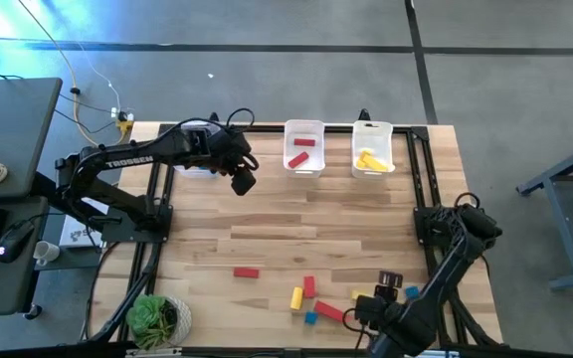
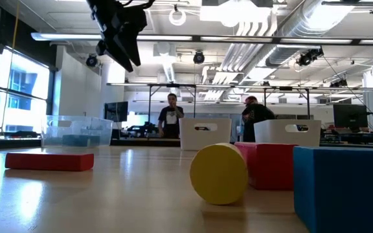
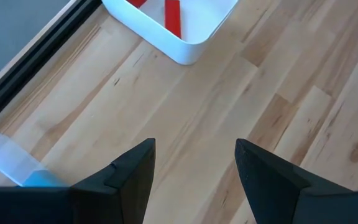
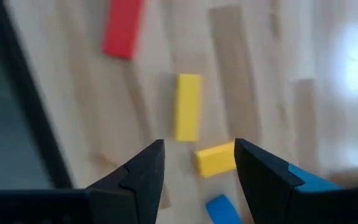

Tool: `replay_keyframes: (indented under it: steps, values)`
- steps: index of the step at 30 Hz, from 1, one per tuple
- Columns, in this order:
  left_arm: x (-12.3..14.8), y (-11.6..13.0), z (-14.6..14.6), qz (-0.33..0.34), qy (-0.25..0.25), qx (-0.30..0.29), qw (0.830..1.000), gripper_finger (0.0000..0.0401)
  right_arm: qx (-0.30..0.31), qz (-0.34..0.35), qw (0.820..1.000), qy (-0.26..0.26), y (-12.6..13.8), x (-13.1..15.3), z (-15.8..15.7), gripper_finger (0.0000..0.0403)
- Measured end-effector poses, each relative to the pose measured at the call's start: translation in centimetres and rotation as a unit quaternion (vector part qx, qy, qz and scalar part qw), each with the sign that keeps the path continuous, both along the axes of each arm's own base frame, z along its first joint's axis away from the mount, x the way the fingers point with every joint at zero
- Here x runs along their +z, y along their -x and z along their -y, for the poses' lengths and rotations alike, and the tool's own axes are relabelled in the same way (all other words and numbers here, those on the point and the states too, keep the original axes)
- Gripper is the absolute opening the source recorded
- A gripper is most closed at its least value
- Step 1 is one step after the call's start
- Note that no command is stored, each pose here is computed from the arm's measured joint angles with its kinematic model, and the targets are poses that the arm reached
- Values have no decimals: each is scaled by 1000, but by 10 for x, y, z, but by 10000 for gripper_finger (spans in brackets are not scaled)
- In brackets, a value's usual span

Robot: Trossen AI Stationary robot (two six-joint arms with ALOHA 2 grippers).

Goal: Sort & place blocks by color
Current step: Put the yellow block into the right white bin

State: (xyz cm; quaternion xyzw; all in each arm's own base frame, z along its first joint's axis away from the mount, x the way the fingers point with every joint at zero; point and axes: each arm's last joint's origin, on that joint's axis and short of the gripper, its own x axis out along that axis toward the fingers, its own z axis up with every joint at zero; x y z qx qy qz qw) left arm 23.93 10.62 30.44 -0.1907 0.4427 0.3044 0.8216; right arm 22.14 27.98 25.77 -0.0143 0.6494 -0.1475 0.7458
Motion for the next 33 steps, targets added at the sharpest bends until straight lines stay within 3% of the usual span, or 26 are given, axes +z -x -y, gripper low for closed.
replay_keyframes:
  steps: [4,8,15,22,33]
  values:
    - [0,-1,3,4,5,5,1000,207,-5,-21,999,47,10,2,5,181]
    - [0,-2,4,6,6,5,1000,207,6,-9,999,53,12,1,3,181]
    - [0,-3,4,13,11,17,1000,207,-16,-62,995,79,30,-28,20,181]
    - [0,-2,4,13,11,17,1000,207,-15,-27,999,17,40,-39,32,181]
    - [0,-2,4,13,11,17,1000,207,8,63,987,-149,49,-63,46,181]
